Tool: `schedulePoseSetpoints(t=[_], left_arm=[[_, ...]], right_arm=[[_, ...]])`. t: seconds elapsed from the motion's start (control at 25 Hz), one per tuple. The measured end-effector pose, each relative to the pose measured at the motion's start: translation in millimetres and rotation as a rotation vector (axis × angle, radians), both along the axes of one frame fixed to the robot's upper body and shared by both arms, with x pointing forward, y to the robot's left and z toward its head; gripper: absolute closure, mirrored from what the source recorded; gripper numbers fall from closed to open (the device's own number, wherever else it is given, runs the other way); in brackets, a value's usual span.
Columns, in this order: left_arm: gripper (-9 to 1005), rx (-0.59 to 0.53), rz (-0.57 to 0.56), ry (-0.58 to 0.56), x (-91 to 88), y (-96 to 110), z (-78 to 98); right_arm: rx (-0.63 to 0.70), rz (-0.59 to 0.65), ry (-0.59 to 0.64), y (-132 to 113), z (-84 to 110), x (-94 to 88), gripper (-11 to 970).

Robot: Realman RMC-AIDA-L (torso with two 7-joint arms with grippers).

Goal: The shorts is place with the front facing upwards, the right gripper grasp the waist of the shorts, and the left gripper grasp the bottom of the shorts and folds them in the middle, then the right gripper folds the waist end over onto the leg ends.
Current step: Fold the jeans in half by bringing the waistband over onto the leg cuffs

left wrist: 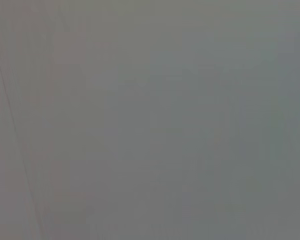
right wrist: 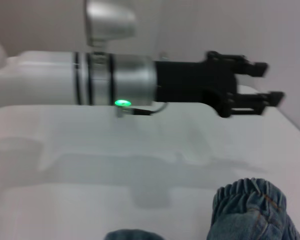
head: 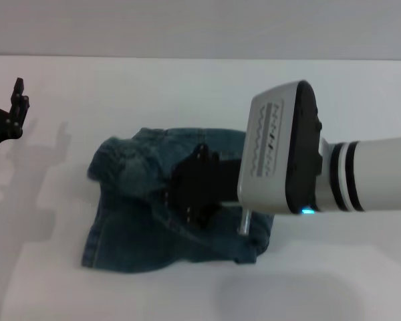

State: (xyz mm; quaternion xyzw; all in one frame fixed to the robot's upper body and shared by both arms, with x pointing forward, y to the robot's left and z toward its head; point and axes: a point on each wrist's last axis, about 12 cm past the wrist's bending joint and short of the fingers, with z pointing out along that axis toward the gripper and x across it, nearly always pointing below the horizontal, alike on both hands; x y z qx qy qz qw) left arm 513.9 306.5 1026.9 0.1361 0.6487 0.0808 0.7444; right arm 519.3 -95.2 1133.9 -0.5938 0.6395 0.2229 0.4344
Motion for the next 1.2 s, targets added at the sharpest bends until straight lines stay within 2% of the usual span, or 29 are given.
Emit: schedulePoseSetpoints(t=[0.32,0.84,1.2], left_arm=[[380,0.0,0.003,0.008,0.3,0.3,-0.9],[380,0.0,0.001,0.026,3.7,-1.8,-1.9],[379,0.0,-0.004,0.028,6.6,-3.4,-1.1]], right_arm=[[-0.052,0.15,0.073,1.6,-0.9,-21.3,916],[-0.163,0.225,0.247,-6.0,-32.0,-22.9,898],[-0.18,0.215,0.283,-7.9,-39.1,-18.6,885]])
